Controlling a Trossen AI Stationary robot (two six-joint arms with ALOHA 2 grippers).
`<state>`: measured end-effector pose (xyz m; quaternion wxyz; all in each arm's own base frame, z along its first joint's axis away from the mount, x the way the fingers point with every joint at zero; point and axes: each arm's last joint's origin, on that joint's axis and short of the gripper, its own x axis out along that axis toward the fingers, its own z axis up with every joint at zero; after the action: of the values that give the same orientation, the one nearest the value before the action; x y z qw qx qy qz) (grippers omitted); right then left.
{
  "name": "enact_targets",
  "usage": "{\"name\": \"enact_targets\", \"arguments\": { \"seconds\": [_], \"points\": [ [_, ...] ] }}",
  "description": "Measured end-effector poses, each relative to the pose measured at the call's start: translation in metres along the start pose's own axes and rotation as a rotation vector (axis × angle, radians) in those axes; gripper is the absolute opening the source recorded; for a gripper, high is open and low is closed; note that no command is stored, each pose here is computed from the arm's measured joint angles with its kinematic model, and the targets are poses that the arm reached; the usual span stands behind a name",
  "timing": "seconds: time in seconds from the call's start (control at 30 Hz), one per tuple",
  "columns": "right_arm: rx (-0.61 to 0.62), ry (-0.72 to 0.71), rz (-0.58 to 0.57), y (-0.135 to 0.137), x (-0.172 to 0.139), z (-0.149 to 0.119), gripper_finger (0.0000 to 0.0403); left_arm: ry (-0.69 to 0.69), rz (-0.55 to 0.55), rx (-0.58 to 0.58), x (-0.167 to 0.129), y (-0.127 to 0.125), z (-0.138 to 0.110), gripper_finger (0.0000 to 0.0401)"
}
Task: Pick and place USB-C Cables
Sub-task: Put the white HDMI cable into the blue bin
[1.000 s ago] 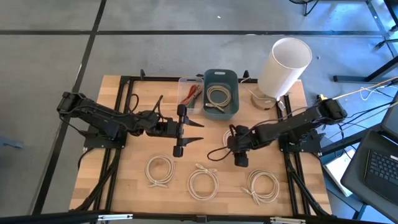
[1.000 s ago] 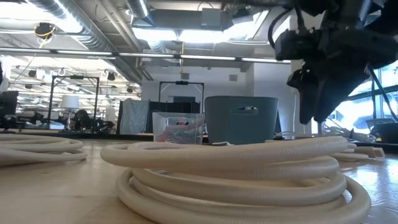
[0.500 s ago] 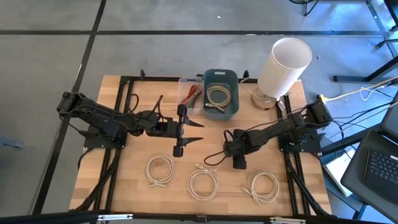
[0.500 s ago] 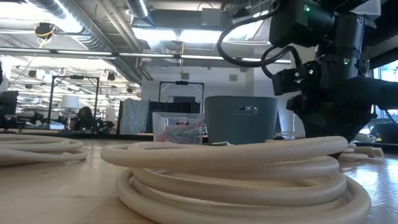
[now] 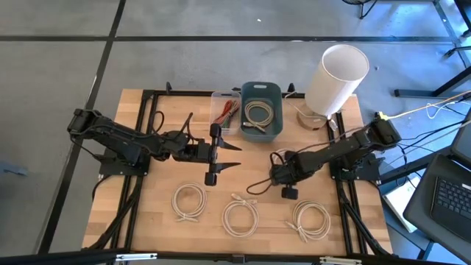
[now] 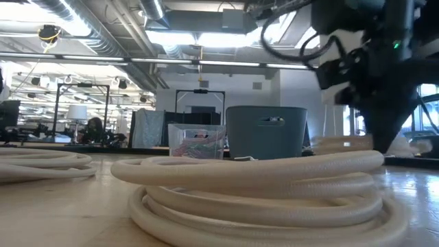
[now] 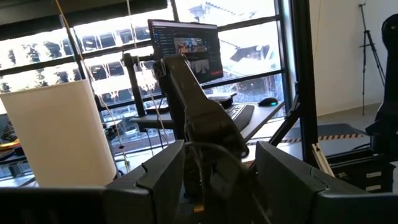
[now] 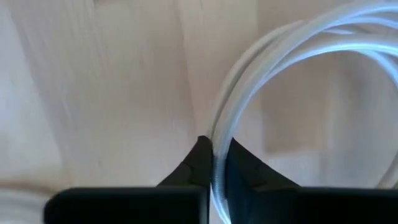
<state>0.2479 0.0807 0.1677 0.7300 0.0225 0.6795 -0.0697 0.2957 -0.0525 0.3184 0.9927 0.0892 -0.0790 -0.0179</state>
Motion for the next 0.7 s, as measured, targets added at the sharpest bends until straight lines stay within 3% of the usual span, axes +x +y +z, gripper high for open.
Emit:
{"name": "enact_targets", "arguments": {
  "seconds": [0.27, 0.43, 0.7],
  "points": [
    [0.067, 0.007, -0.092, 0.008, -0.052, -0.025, 0.0015, 0.0, 0.0, 0.001, 0.0, 0.0, 0.0, 0.0191],
    [0.08, -0.14, -0.182, 0.013, -0.088, -0.028, 0.0015, 0.0, 0.001, 0.015, 0.0, 0.0, 0.0, 0.0191],
    [-0.148, -0.412, -0.351, 0.003, -0.132, 0.002, 0.0015, -0.001, -0.006, 0.016, 0.0, 0.0, 0.0, 0.0191]
  ]
}}
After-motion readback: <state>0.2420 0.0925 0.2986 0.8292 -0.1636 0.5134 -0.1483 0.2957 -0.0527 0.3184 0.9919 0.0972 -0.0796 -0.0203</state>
